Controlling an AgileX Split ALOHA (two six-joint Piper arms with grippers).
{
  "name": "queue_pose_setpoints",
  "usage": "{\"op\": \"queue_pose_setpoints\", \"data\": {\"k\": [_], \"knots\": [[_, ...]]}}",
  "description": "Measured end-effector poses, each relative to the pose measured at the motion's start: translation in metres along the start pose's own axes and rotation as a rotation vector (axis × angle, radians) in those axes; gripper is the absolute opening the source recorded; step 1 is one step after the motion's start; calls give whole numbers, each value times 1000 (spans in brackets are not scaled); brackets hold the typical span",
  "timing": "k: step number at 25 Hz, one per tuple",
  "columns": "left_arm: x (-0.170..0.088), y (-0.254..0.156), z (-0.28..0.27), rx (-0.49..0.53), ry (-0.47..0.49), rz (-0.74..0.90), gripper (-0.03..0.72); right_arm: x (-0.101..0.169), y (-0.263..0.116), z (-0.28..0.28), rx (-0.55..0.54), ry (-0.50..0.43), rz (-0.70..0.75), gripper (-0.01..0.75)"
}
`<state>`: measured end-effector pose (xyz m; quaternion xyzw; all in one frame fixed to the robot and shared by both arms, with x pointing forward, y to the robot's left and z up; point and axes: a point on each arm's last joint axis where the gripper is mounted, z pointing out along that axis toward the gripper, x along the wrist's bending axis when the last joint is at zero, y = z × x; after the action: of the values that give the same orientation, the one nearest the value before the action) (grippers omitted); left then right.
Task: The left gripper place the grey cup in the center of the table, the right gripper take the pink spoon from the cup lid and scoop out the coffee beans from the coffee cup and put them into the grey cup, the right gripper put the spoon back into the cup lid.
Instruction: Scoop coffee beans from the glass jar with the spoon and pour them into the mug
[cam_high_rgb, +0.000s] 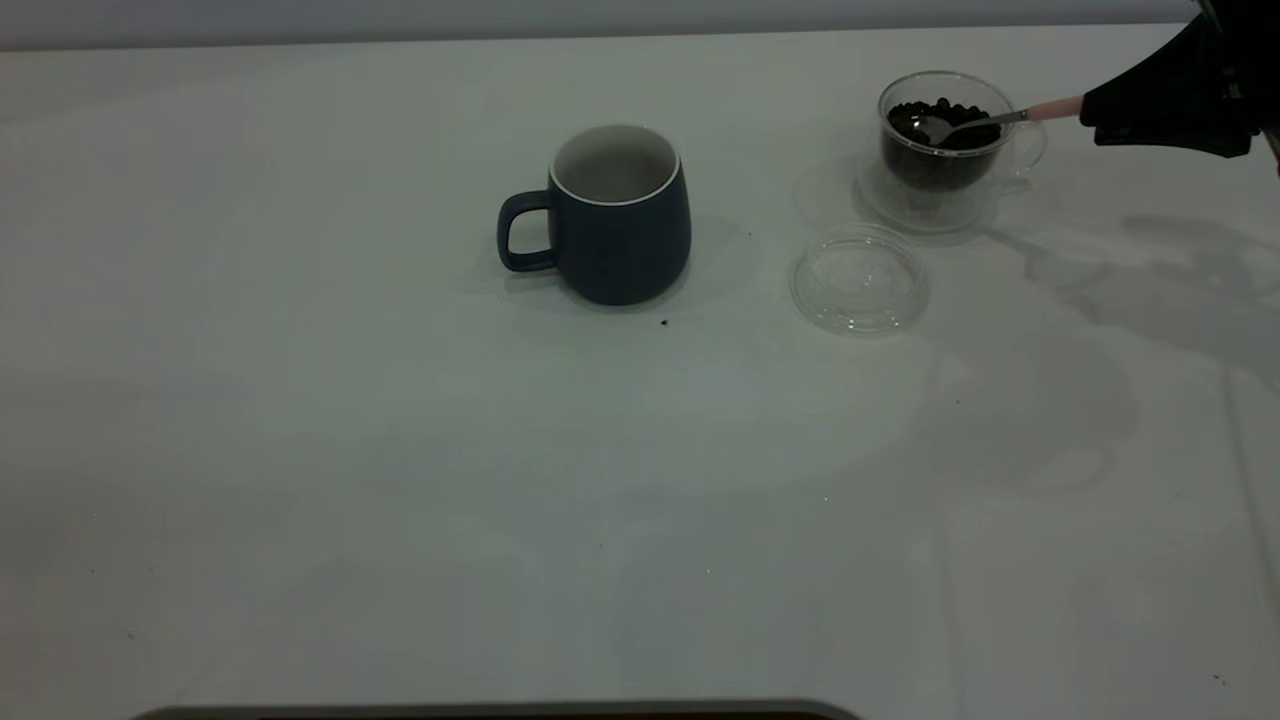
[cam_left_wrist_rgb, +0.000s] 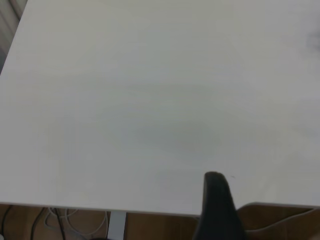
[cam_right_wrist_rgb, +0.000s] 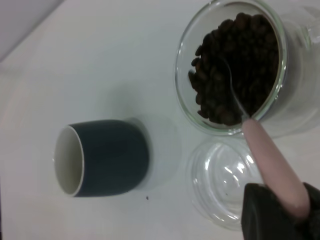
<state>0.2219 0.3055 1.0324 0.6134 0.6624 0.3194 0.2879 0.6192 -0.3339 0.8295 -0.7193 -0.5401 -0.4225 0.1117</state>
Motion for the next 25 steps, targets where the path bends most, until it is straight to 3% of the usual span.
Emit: {"op": "queue_pose_setpoints", "data": {"k": [25], "knots": [[0,0,0,0,0,3,569,-16,1,-3,-50,153,189,112]]}}
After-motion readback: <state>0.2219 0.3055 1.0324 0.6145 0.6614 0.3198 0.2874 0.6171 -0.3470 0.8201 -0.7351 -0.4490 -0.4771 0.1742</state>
